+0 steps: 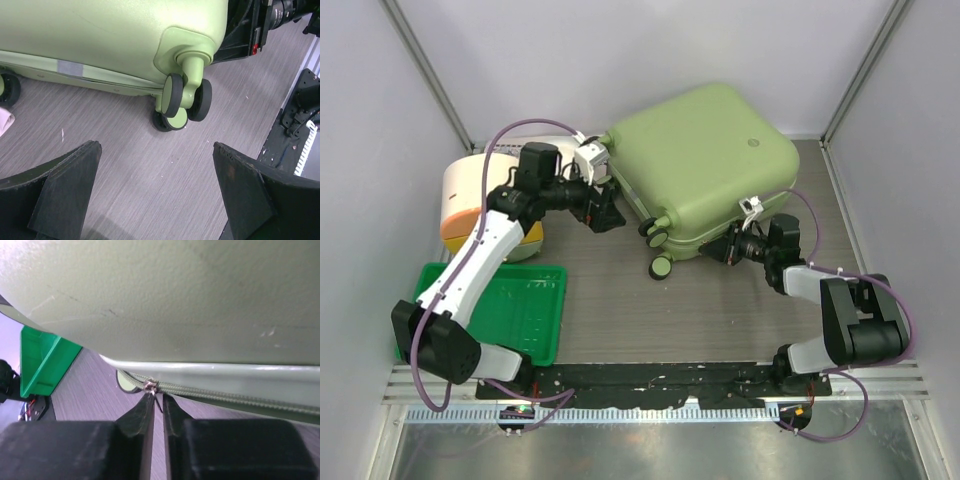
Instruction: Open, take out, and arrange the luggage
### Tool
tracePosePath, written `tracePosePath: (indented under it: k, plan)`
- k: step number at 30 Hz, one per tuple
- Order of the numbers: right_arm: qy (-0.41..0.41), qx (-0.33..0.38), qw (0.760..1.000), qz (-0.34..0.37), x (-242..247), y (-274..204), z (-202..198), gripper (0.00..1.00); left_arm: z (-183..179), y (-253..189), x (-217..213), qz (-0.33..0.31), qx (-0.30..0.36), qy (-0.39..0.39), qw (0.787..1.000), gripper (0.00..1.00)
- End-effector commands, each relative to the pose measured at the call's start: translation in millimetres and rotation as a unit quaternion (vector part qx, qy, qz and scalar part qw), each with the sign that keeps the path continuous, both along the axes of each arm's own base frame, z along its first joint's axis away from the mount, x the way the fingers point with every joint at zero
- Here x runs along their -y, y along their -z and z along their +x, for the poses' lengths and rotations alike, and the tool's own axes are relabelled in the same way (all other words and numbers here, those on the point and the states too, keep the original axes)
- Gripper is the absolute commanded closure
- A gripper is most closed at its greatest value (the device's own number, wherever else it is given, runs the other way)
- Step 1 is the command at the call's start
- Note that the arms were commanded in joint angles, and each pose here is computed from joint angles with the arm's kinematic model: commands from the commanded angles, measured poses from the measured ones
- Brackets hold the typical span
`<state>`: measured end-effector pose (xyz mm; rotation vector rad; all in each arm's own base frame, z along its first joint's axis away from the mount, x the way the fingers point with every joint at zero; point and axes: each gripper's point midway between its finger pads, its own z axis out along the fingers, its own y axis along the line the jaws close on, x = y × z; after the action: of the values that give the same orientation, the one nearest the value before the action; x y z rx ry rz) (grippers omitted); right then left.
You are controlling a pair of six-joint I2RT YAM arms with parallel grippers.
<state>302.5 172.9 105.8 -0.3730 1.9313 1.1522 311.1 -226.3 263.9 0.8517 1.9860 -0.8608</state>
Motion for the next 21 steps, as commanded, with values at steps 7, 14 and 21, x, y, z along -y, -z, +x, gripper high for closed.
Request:
tracePosePath:
  k: [7, 14, 21]
  plan:
    - [0.048, 0.074, 0.995, -0.044, 13, -23, 6, 0.99, -17, 20, 46, 0.091, 0.034, 0.059, 0.994, 0.00]
    - [0.081, 0.105, 0.986, -0.104, 28, -22, 5, 0.99, -8, 35, 79, 0.117, 0.049, 0.057, 0.990, 0.00]
    - [0.096, 0.121, 0.979, -0.136, 29, -19, 6, 0.99, -11, 45, 109, 0.119, 0.034, 0.054, 0.991, 0.02]
